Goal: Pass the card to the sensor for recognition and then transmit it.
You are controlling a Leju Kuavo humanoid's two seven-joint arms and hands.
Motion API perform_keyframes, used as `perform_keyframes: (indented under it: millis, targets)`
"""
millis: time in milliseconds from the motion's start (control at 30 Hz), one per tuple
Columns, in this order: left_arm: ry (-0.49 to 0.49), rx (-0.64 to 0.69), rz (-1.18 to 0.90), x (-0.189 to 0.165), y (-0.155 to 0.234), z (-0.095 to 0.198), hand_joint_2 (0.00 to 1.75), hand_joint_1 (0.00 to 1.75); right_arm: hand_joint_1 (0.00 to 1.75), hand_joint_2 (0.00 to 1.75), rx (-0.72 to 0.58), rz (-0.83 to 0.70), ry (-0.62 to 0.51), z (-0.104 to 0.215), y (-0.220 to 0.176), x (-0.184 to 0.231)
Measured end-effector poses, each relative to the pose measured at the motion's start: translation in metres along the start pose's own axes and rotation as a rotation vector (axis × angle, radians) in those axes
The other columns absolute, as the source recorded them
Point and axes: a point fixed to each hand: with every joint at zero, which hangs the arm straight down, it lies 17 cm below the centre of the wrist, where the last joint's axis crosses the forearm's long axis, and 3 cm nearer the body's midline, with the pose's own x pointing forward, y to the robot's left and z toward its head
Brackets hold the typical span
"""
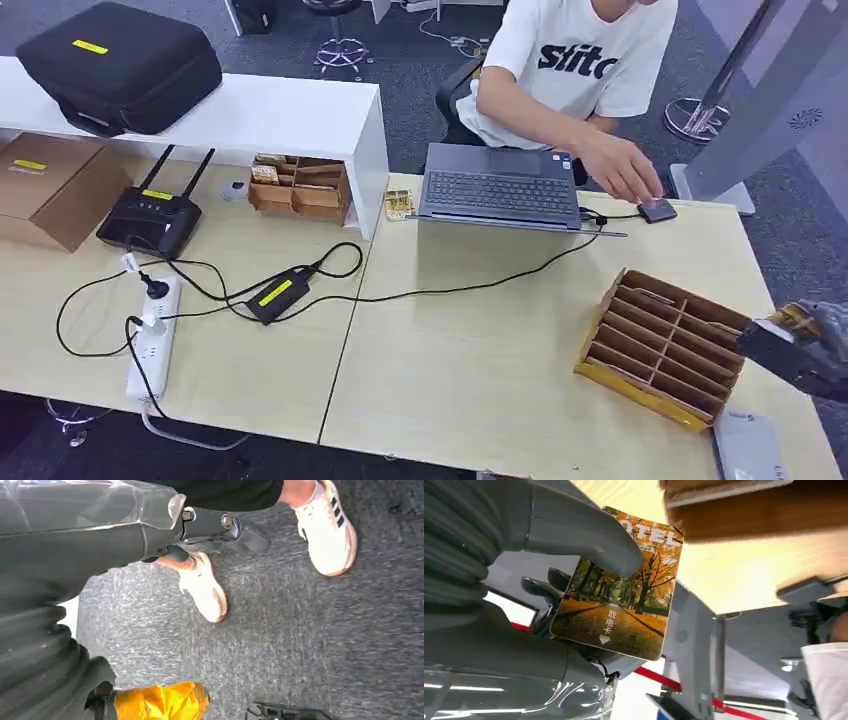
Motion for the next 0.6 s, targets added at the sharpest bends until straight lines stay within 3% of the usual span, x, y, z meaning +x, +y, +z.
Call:
perform_keyframes:
  millis: [433, 600]
  targets:
    - [0.025, 0.027, -0.067, -0.021, 0.001, -0.001, 1.75, 0.0, 1.75, 1.75, 0.117, 0.097, 0.084, 0.063, 0.06, -0.024]
    - [0.027, 0.027, -0.085, -0.024, 0.0, 0.0, 1.75, 0.0, 1.75, 1.75, 0.074, 0.142, 0.076, 0.076, 0.044, -0.024]
